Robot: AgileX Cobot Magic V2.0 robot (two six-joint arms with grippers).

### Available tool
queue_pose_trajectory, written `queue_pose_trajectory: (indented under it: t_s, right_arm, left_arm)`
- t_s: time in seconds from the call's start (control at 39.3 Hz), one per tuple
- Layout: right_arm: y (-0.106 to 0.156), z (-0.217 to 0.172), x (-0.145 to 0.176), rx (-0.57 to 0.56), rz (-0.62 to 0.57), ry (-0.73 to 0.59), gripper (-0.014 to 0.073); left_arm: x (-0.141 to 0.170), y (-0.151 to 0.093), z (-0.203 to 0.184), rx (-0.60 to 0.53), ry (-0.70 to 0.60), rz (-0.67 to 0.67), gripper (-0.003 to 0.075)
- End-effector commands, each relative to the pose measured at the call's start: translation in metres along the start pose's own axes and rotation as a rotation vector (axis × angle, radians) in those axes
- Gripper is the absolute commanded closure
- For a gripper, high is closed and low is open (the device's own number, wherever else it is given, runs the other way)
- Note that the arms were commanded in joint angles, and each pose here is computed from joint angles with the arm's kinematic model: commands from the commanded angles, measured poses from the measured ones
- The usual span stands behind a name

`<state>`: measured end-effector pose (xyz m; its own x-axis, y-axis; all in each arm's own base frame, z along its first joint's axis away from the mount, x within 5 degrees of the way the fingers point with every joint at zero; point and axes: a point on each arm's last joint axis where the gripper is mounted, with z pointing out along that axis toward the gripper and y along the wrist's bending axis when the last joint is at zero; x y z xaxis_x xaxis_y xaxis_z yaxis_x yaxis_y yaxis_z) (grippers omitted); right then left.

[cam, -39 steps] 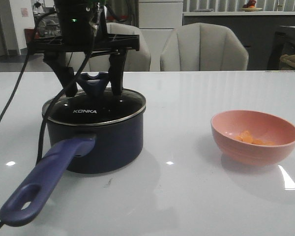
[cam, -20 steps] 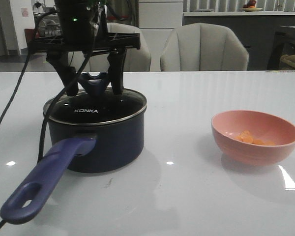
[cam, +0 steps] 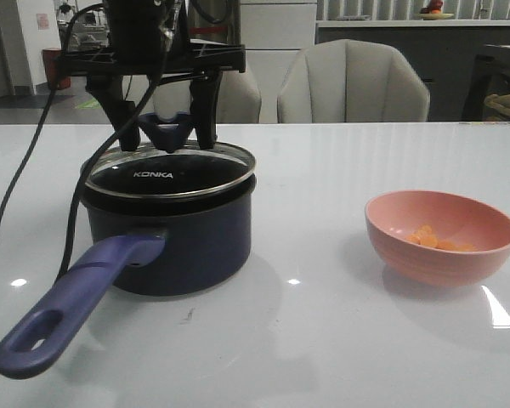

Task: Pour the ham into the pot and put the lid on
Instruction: 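Lift the glass lid off the saucepan and set it beside the pot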

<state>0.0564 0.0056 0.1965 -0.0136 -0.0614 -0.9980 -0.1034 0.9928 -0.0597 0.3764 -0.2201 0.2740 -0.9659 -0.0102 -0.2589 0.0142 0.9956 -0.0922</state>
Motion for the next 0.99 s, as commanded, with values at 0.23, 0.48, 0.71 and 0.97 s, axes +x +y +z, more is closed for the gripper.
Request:
queue_pose_trajectory:
  t_s: [0.23, 0.48, 0.71, 0.97]
  right_arm:
    - [0.000, -0.002, -0.009, 0.003, -0.015, -0.098, 0.0450]
    - [0.000, -0.002, -0.009, 0.003, -0.015, -0.098, 0.0450]
    - [0.000, -0.002, -0.009, 0.003, -0.015, -0.098, 0.0450]
    - [0.000, -0.002, -0.009, 0.003, -0.015, -0.098, 0.0450]
  left_arm:
    - [-0.010, 0.018, -0.065, -0.010, -0.207, 0.003, 0.0608]
    - [-0.020, 0.082, -0.090, 0.020, -0.177, -0.016, 0.0608]
    - [-0.018, 0.149, -0.090, -0.033, -0.177, -0.121, 0.0608]
    - [-0.006, 0.195, -0.053, -0.049, -0.115, -0.165, 0.0608]
